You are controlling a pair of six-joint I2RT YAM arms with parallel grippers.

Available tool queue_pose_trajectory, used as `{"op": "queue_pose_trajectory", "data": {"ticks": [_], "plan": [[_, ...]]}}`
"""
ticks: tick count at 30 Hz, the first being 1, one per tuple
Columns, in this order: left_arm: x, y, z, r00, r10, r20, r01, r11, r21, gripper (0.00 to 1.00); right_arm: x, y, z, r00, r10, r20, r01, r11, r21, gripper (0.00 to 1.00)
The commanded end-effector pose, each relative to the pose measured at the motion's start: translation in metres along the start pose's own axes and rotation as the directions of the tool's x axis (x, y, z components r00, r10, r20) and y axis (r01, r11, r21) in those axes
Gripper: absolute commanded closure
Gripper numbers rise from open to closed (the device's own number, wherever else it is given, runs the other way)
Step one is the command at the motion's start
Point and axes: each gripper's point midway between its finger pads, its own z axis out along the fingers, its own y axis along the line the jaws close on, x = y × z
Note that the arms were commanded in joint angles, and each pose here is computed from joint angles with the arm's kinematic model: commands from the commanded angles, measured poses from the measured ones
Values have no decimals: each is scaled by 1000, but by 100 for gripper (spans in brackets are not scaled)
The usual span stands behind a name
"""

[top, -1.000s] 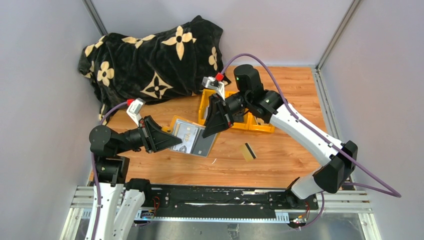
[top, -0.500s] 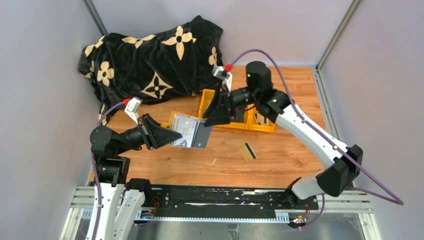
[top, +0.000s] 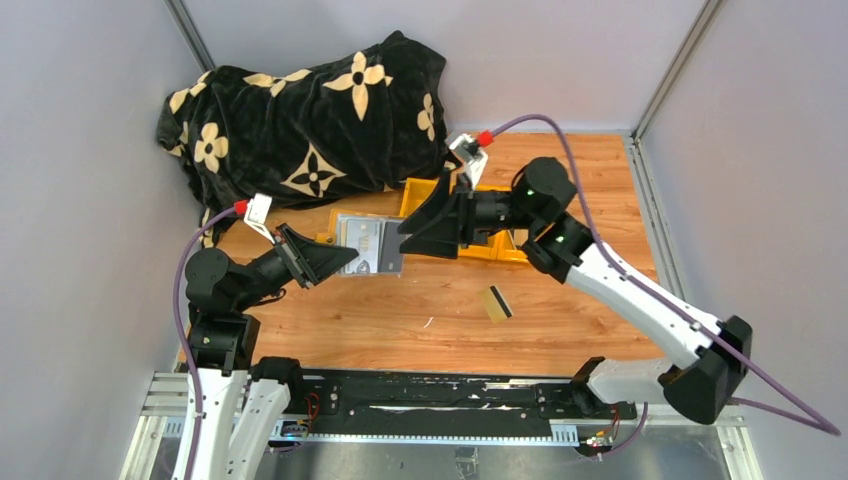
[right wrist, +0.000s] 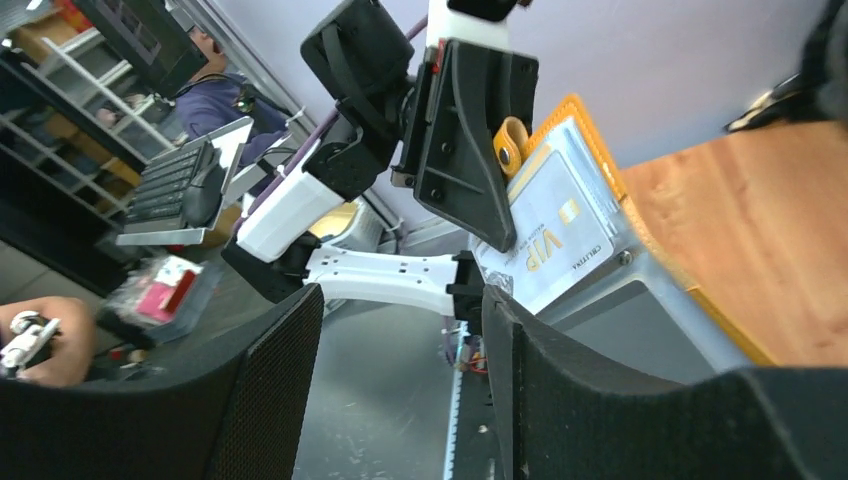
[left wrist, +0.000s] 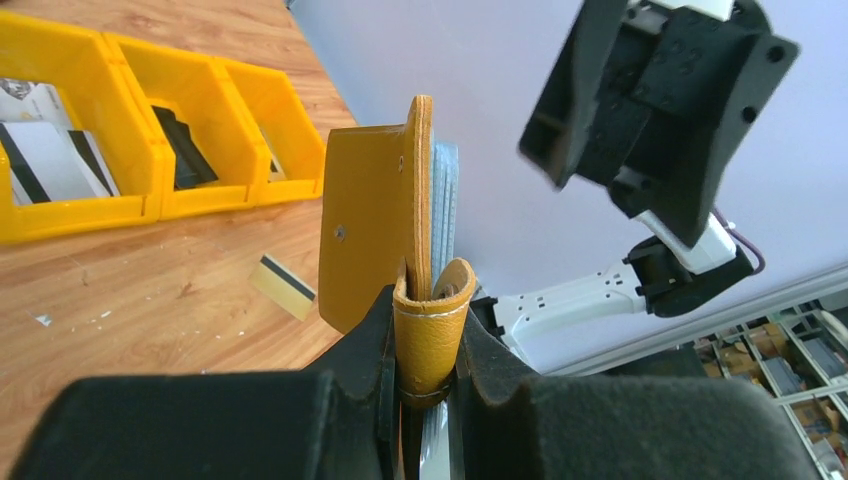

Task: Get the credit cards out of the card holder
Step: Remove the credit card from the card holder.

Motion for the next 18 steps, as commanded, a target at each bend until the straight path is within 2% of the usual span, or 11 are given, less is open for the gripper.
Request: {"op": "queue_pose_trajectory", "data": {"ticks": [1, 18], "plan": [[-14, -21, -3, 997, 58, 54, -61, 997, 47, 100, 15, 1, 20, 995, 102, -9, -102, 993, -66, 38], [-20, -42, -5, 997, 52, 61, -58, 993, 100, 100, 45, -34, 37, 972, 231, -45, -233, 971, -49, 41]]}}
